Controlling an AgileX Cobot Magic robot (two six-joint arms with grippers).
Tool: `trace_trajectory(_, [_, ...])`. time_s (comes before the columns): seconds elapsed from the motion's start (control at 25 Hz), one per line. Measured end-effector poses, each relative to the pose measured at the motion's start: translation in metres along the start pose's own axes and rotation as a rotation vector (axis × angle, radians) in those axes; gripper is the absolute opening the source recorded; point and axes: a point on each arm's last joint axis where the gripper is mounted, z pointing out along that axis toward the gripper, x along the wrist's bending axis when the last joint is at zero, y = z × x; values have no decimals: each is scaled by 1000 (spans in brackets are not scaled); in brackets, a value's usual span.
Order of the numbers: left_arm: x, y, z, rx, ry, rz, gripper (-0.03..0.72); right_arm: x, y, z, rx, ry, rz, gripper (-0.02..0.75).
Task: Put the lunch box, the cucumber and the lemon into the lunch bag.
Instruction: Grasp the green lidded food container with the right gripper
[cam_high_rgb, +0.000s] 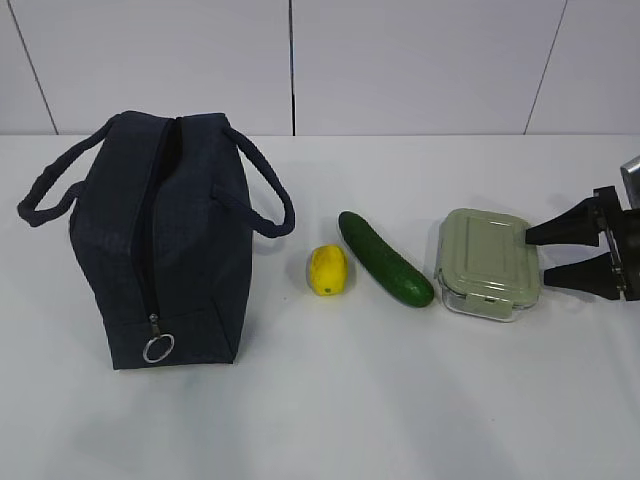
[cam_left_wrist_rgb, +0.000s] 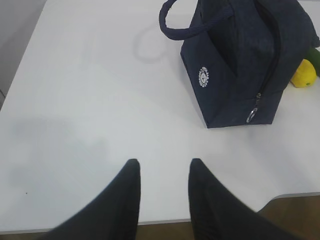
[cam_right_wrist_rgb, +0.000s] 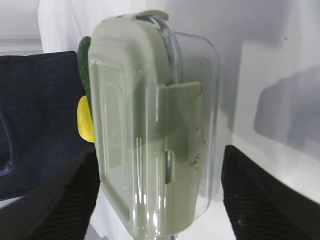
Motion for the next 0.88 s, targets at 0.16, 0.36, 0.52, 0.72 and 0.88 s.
trace_trajectory(0.16, [0, 0, 0, 0, 0, 0, 235, 0, 1, 0, -7, 4, 1, 583])
trace_trajectory(0.36, [0, 0, 0, 0, 0, 0, 235, 6, 1, 9, 7, 11, -26, 582])
trace_trajectory(0.52, [0, 0, 0, 0, 0, 0, 235, 5, 1, 15, 14, 16, -23, 582])
trace_trajectory(0.72, [0, 0, 0, 0, 0, 0, 235, 4, 0, 20, 22, 20, -20, 582])
trace_trajectory(0.88, [0, 0, 0, 0, 0, 0, 235, 2, 0, 24, 17, 32, -22, 582])
